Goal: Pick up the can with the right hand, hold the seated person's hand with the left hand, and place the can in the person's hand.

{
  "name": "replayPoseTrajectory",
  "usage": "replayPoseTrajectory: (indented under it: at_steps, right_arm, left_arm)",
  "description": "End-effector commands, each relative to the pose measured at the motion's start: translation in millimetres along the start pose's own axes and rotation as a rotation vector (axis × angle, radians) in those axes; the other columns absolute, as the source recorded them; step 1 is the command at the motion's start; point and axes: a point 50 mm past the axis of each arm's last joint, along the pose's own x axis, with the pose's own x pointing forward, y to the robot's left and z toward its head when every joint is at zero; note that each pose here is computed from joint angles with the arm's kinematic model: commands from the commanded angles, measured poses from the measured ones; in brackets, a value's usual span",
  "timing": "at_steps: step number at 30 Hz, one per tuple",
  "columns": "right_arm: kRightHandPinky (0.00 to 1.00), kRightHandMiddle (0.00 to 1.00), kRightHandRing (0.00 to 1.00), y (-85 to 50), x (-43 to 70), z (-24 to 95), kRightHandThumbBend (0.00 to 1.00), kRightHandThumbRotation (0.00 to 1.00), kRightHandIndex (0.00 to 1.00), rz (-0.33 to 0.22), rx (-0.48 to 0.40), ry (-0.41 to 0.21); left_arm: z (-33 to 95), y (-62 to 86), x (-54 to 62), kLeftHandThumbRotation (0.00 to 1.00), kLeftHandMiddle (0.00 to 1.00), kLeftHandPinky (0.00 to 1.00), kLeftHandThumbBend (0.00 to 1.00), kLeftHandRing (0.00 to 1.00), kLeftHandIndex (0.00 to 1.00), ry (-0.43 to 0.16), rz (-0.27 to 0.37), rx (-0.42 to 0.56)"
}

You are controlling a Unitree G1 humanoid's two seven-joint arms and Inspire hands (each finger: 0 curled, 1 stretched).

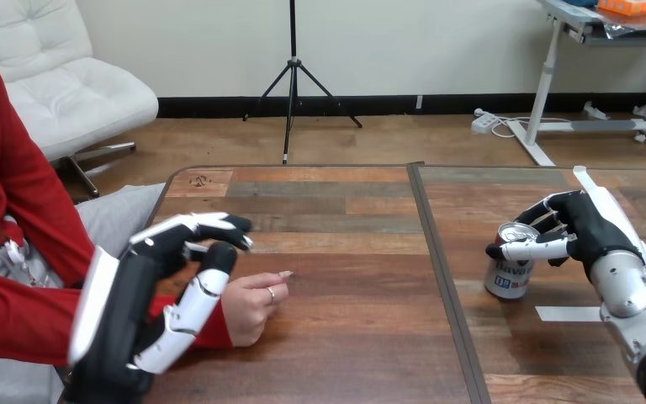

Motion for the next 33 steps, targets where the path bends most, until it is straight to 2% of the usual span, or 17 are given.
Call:
replayPoseTrajectory:
  at_steps: [1, 12, 19, 28, 33]
  right_arm:
    - [0.35, 0.45, 0.42, -35.5, 6.5, 31.5, 0.78, 0.00, 0.47, -0.072, -0.008, -0.133]
    - [0.34, 0.43, 0.39, -45.0, 5.7, 39.3, 0.78, 0.00, 0.47, -0.061, -0.015, -0.191]
    - [0.35, 0.44, 0.40, -48.8, 6.0, 44.5, 0.78, 0.00, 0.47, -0.059, -0.021, -0.206]
    - [0.37, 0.45, 0.41, -50.7, 6.3, 50.0, 0.77, 0.00, 0.48, -0.057, -0.038, -0.219]
    - [0.38, 0.46, 0.42, -51.1, 5.4, 53.9, 0.77, 0.00, 0.48, -0.057, -0.048, -0.251]
  left_arm:
    - [14.9, 13.0, 17.6, 0.73, 0.69, 0.52, 0.57, 0.68, 0.59, -0.101, 0.022, 0.073]
    - [23.6, 25.7, 22.1, 0.66, 0.79, 0.68, 0.84, 0.78, 0.75, -0.077, -0.053, 0.229]
    - [28.6, 31.0, 28.2, 0.60, 0.84, 0.71, 0.96, 0.82, 0.80, -0.075, -0.109, 0.379]
    - [30.4, 33.6, 35.4, 0.56, 0.86, 0.70, 1.00, 0.83, 0.82, -0.083, -0.176, 0.561]
    - [30.0, 34.1, 40.8, 0.53, 0.86, 0.69, 1.00, 0.84, 0.83, -0.096, -0.221, 0.642]
